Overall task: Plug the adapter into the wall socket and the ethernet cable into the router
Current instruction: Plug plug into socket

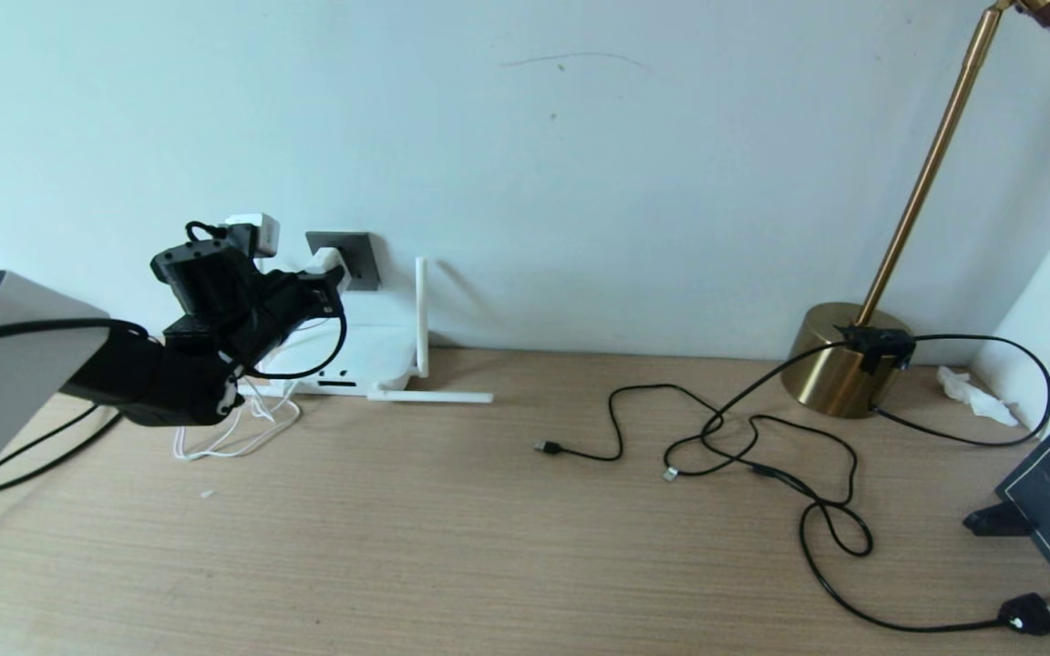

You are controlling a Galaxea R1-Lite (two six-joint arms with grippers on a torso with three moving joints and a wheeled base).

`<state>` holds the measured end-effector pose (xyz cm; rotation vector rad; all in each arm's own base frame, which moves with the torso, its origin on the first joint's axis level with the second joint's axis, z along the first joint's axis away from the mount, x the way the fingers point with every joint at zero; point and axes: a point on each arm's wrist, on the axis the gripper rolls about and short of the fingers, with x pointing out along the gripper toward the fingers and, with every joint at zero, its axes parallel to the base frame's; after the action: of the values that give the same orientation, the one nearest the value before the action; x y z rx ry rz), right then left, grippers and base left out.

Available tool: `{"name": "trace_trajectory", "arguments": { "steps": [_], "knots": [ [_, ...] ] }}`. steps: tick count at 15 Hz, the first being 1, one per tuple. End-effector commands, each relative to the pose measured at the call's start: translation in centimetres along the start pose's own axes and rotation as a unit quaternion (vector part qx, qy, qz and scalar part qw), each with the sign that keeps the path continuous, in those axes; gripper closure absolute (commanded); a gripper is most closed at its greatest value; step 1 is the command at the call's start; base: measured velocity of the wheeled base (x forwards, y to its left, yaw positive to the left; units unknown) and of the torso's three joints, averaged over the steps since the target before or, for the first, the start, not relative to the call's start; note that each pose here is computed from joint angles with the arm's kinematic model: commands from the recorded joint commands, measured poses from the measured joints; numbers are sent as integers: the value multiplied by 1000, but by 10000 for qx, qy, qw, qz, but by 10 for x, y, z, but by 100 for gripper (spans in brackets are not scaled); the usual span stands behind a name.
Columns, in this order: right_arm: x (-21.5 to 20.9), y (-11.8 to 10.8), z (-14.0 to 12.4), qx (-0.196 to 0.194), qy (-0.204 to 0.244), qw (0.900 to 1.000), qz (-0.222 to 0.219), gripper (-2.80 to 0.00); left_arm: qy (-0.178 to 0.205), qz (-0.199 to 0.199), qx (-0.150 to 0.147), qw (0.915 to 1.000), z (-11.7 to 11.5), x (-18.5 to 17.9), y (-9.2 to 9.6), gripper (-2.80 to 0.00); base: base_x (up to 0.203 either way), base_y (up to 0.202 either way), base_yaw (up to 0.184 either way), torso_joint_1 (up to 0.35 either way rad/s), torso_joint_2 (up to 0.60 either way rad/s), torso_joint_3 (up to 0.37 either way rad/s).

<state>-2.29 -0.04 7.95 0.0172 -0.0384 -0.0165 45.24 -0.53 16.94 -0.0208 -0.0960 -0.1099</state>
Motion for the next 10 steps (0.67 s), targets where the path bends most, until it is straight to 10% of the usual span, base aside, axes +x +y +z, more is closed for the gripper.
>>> {"name": "trace_trajectory", "arguments": {
  "steps": [1,10],
  "knots": [
    [1,0,-3,-1,49,10000,-1,0,4,-27,-5,10000,-2,1,-2,0,0,0,0,0,0,0],
    [1,0,-3,0,46,10000,-1,0,-170,3,42,9998,15,2,-3,0,0,0,0,0,0,0]
  ]
}}
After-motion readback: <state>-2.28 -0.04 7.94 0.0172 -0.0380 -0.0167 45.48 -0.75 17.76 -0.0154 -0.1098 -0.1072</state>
